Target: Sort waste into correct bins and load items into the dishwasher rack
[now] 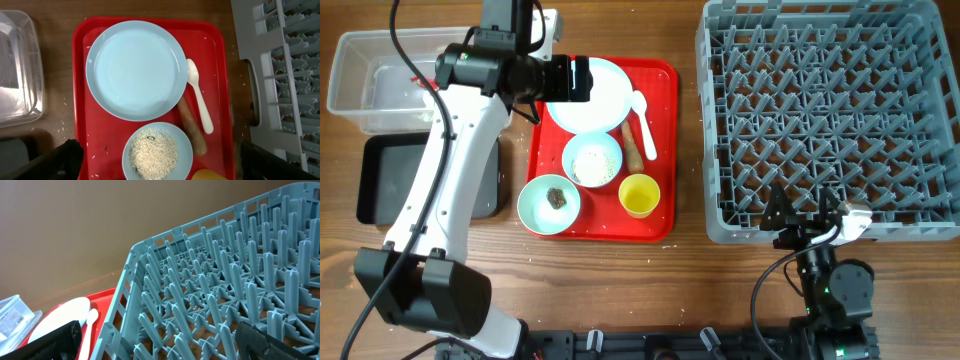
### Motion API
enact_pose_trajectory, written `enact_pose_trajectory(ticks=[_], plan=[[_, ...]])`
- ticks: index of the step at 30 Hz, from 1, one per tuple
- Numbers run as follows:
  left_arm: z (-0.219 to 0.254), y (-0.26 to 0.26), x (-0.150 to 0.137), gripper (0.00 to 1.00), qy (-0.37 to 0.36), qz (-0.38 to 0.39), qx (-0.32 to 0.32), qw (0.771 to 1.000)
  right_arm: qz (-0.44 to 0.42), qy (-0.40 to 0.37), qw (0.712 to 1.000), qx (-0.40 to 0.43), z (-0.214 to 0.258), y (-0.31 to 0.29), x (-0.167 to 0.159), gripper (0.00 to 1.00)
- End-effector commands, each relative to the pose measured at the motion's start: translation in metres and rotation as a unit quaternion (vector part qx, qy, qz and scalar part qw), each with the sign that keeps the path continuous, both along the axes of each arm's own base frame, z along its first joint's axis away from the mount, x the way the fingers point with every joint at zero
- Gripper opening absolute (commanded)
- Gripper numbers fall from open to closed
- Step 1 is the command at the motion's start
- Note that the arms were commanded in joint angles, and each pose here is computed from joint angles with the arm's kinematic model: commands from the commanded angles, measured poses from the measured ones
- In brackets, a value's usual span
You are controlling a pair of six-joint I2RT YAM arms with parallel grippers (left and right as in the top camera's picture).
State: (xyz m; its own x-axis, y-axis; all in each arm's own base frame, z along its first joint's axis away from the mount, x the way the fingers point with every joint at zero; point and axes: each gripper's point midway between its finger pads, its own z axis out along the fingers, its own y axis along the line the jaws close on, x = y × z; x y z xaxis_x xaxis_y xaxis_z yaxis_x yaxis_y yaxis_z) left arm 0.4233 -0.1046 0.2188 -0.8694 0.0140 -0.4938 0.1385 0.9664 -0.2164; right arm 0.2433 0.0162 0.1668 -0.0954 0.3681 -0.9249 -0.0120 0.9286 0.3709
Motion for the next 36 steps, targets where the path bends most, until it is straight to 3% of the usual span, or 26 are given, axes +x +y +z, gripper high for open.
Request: enact_pose_trajectory(ticks=[1, 9, 18, 21, 23, 26, 29, 33, 36], plan=[[0.011, -0.004, 0.003, 1.00, -0.021, -0.010, -0.005, 1.000, 0.011, -0.007, 1.000, -0.007, 0.003, 0.004, -0.001, 1.00], [0.026, -0.017, 0.022, 1.00, -0.067, -0.011, -0.035, 0.997, 0.011, -0.007, 1.000, -0.008, 0.003, 0.004, -0.001, 1.00], [0.015, -0.016, 0.008, 1.00, -0.012, 0.040, -0.060, 0.997, 0.011, -0.007, 1.000, -0.007, 0.004, 0.004, -0.001, 1.00], [0.015, -0.017, 0.007, 1.00, -0.004, 0.059, -0.073, 0.996, 0.012, -0.006, 1.000, 0.027, 0.004, 0.005, -0.001, 1.00], [0.014, -0.018, 0.006, 1.00, -0.002, 0.059, -0.074, 0.996, 0.041, -0.035, 0.998, 0.038, 0.019, 0.015, -0.001, 1.00], [0.015, -0.022, 0.006, 1.00, -0.003, 0.055, -0.074, 0.996, 0.129, -0.078, 0.988, -0.030, 0.043, 0.044, -0.010, 1.00], [0.014, -0.031, 0.003, 1.00, -0.001, 0.043, -0.074, 0.996, 0.145, -0.087, 0.985, -0.030, 0.073, 0.049, -0.012, 1.00], [0.009, -0.042, -0.006, 1.00, 0.006, 0.034, -0.052, 0.998, 0.182, -0.044, 0.981, -0.051, 0.116, 0.063, 0.006, 1.00], [-0.004, -0.049, -0.021, 1.00, 0.042, 0.041, -0.035, 0.998, 0.193, 0.049, 0.979, -0.054, 0.139, 0.068, 0.033, 1.00]])
